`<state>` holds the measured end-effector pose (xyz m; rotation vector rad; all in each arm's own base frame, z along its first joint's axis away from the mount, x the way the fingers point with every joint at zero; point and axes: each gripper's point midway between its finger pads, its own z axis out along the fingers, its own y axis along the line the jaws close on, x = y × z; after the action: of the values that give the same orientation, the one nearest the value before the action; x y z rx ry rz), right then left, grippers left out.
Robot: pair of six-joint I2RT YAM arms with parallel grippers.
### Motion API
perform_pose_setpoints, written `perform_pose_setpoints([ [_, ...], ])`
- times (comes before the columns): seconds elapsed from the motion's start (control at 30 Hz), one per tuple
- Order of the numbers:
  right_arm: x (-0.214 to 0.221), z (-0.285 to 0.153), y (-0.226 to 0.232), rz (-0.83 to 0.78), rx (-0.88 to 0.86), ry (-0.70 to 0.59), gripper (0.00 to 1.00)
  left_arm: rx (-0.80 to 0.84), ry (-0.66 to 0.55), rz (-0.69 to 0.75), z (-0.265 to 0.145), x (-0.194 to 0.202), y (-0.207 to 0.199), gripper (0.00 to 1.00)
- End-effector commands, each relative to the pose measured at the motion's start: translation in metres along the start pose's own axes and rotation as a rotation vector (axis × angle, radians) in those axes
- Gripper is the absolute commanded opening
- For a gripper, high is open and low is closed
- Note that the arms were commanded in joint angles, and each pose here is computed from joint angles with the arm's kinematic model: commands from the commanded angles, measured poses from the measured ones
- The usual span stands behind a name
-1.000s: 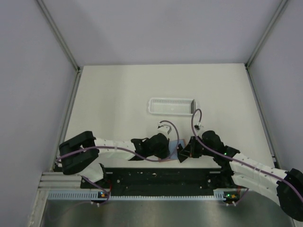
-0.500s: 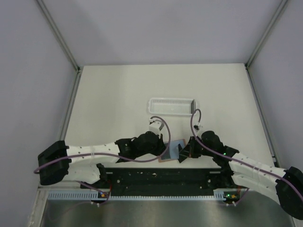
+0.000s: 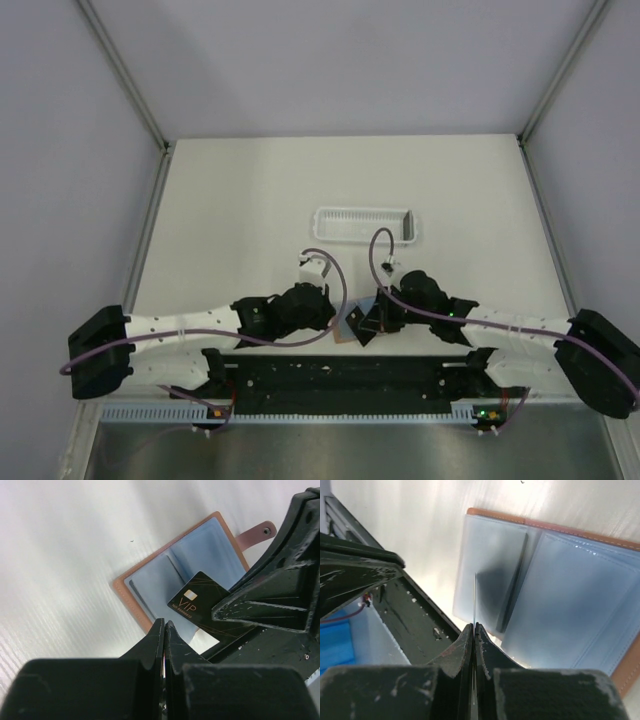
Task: Put the credit cards into the card holder
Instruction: Turn over the card holder at the center of the board.
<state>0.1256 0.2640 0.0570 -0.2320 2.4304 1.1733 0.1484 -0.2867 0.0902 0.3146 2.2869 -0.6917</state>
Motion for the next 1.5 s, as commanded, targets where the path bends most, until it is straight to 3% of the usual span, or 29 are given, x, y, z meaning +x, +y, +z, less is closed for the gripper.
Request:
perform_pose_setpoints([
  [0.0, -0.015, 0.018, 0.016, -0.053, 0.000, -0.023, 0.00, -0.021, -0.029, -0.015, -0.001, -0.005, 0.004, 0.00],
  [0.4, -0.054, -0.014, 0.013, -0.009, 0.064, -0.288, 0.00, -0.011, -0.039, 0.006, 0.007, -0.008, -0.001, 0.00],
  [0.57, -0.043, -0.014, -0.010, 0.035, 0.151, -0.270, 0.00, 0.022, -0.016, 0.019, 0.017, -0.002, -0.010, 0.00],
  [0.9, -0.034, -0.012, -0.026, 0.107, 0.106, -0.337, 0.00, 0.163, -0.015, 0.020, 0.037, 0.013, -0.030, 0.00],
  [1.17, -0.032, -0.014, -0.025, 0.150, 0.064, -0.367, 0.00, 0.126, 0.084, 0.016, 0.047, 0.047, -0.015, 0.00],
  [1.47, -0.029, -0.014, -0.020, 0.167, 0.013, -0.364, 0.00, 0.091, 0.100, 0.005, 0.042, 0.057, 0.001, 0.00],
])
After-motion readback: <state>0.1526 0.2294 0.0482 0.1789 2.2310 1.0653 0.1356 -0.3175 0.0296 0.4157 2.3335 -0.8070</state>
